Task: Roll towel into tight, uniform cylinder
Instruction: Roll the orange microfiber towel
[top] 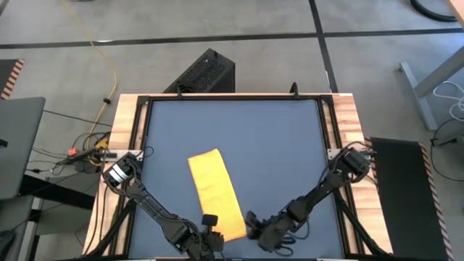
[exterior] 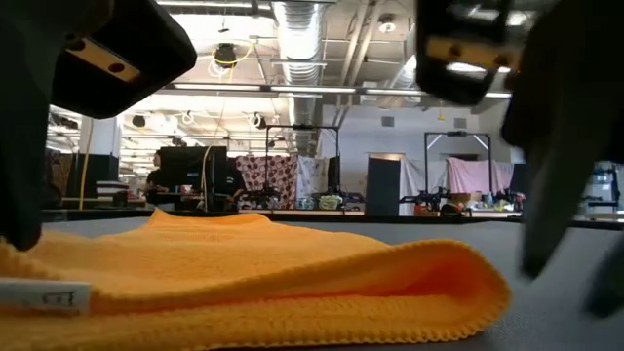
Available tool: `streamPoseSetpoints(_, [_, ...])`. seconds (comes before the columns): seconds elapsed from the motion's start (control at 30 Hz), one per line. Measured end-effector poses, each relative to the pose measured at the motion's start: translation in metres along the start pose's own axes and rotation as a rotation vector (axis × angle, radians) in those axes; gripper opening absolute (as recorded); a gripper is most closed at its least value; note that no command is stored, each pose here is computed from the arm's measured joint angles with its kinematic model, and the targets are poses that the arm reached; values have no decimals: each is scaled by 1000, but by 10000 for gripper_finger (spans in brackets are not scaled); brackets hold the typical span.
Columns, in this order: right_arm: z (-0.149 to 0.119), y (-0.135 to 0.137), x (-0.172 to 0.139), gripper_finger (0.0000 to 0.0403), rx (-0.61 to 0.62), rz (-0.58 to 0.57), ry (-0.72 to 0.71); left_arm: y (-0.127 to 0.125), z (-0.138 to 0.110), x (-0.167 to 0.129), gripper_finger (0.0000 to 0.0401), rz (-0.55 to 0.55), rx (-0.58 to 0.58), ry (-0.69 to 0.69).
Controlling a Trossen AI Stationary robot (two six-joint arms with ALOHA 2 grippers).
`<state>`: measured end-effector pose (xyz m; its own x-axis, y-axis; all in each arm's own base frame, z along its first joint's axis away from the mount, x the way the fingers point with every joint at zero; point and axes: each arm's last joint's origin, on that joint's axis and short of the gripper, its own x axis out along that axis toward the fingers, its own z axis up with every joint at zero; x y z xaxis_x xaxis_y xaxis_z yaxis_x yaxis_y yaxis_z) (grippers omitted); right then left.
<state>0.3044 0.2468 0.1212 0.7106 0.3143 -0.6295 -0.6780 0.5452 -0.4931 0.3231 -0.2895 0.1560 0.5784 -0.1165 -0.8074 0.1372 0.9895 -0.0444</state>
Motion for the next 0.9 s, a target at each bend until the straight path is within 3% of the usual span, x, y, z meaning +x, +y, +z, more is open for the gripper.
streamPoseSetpoints(0.17, [6,-13,-2,100,-4,26,70,2,1,1,0,7,-3,3])
streamPoseSetpoints(0.57, [10,-19,-5,206,-30,19,110,5,2,2,0,14,-5,5])
streamPoseSetpoints(0.9, [5,-11,14,185,-50,-13,81,4,2,1,0,12,-16,0])
